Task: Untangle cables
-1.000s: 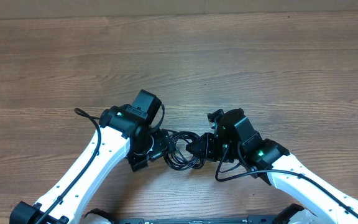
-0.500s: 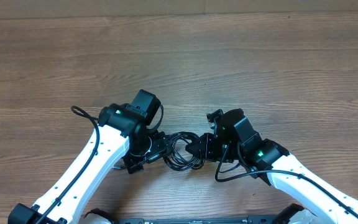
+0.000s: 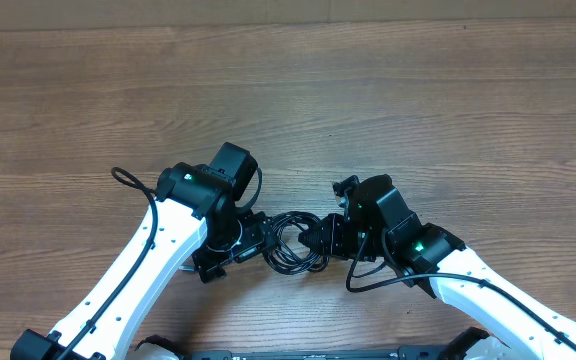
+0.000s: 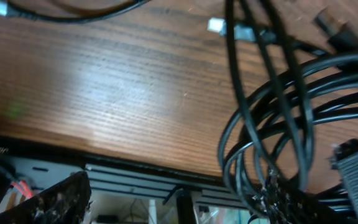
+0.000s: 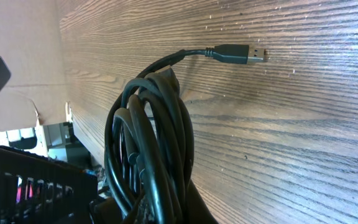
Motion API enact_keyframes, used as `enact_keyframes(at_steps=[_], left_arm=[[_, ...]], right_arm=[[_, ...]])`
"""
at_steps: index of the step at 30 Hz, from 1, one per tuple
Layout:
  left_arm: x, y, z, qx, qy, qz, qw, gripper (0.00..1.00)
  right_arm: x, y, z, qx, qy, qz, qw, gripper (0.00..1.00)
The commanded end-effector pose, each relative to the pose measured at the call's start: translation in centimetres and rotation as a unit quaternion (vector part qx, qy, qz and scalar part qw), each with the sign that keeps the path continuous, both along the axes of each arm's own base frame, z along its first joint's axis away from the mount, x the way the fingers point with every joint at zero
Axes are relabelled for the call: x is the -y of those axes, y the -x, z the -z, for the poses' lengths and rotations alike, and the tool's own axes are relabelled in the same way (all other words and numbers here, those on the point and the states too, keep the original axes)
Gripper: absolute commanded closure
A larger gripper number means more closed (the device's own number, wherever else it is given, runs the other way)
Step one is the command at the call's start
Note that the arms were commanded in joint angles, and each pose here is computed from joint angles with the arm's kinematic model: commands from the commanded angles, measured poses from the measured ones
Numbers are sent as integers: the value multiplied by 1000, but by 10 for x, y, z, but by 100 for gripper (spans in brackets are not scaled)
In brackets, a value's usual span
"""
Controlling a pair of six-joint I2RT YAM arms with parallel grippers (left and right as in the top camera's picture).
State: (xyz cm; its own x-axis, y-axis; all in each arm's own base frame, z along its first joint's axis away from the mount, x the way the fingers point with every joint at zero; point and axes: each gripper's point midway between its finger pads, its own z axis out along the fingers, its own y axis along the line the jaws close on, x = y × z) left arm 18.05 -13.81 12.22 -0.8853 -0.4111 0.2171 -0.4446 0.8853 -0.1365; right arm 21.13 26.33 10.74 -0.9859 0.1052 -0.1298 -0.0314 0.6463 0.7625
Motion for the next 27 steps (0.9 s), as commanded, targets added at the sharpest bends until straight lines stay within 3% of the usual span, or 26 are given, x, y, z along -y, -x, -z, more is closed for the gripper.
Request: enact_keyframes(at_steps=[1, 9, 20, 27], left_arm=[[4, -3, 1, 7, 5, 6, 1000, 11], [6, 12, 17, -26, 17, -4, 1000, 11], [11, 3, 22, -4, 24, 0, 1000, 7], [7, 0, 35, 11, 8, 3, 1000, 10]], right_arm=[[-3, -3, -8, 11, -10, -2, 1000, 96], [-3, -3, -8, 11, -10, -2, 1000, 96], [-3, -3, -8, 11, -10, -2, 1000, 96], [-3, -3, -8, 11, -10, -2, 1000, 96]])
